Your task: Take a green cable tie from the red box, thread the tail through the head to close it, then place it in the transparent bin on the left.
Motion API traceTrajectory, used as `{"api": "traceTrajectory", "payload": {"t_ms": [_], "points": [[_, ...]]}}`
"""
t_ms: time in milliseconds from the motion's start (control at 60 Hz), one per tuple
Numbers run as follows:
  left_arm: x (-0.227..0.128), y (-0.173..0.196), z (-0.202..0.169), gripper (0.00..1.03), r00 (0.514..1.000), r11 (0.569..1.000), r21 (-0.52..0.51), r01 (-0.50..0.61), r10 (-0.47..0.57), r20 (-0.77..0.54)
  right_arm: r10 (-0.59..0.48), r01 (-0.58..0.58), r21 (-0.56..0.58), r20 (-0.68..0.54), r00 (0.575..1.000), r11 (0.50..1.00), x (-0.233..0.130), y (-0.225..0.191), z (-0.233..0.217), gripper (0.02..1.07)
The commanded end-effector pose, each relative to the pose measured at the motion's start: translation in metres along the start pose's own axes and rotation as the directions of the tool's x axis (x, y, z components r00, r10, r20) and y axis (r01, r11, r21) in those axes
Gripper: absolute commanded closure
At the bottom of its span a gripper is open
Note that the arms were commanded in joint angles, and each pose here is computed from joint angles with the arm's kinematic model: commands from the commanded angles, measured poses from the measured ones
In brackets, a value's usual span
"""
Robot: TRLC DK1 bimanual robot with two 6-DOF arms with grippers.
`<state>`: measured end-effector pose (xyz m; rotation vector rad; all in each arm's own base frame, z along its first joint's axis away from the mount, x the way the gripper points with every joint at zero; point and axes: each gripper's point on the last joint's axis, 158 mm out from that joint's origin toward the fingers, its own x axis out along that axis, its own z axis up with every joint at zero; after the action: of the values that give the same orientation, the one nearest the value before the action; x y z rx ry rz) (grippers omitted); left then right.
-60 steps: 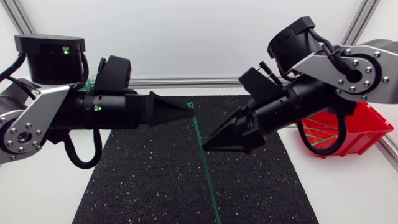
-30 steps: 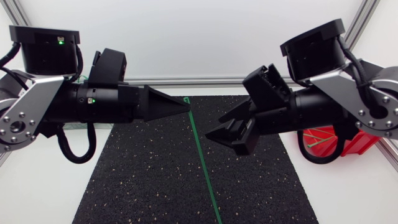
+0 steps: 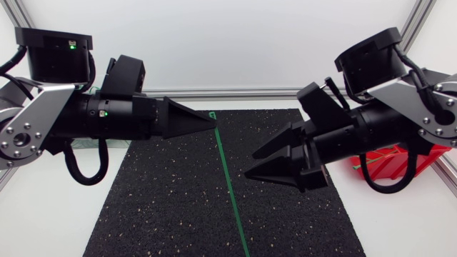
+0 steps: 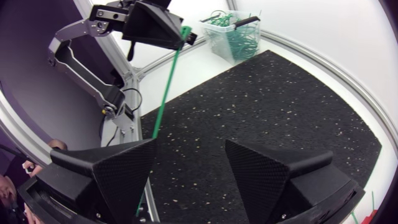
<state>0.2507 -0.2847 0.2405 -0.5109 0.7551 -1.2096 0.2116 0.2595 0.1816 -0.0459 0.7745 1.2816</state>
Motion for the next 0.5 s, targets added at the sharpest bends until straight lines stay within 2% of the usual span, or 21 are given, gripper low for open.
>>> {"api": "traceTrajectory", "payload": {"t_ms": [0, 100, 167, 300, 483], "points": [[0.0, -0.005, 0.011, 0.99, 1.0, 0.999, 0.038, 0.014, -0.014, 0.009, 0.081, -0.081, 0.039, -0.018, 0.997, 0.996, 0.007, 0.009, -0.007, 0.26], [0.002, -0.007, 0.009, 0.99, 1.0, 0.999, 0.04, 0.019, -0.02, 0.002, 0.154, -0.15, 0.08, -0.042, 0.987, 0.985, 0.018, 0.017, -0.015, 0.27], [0.005, -0.007, 0.006, 0.99, 1.0, 0.999, 0.037, 0.024, -0.024, -0.008, 0.202, -0.197, 0.093, -0.039, 0.979, 0.976, 0.023, 0.023, -0.013, 0.35], [0.009, -0.008, 0.002, 0.99, 0.999, 0.999, 0.032, 0.032, -0.031, -0.024, 0.228, -0.226, 0.109, -0.002, 0.974, 0.968, 0.027, 0.024, -0.002, 0.51], [0.01, -0.009, 0.001, 0.99, 0.999, 0.999, 0.037, 0.035, -0.034, -0.024, 0.249, -0.253, 0.091, 0.053, 0.967, 0.963, 0.026, 0.027, 0.011, 0.89]]}}
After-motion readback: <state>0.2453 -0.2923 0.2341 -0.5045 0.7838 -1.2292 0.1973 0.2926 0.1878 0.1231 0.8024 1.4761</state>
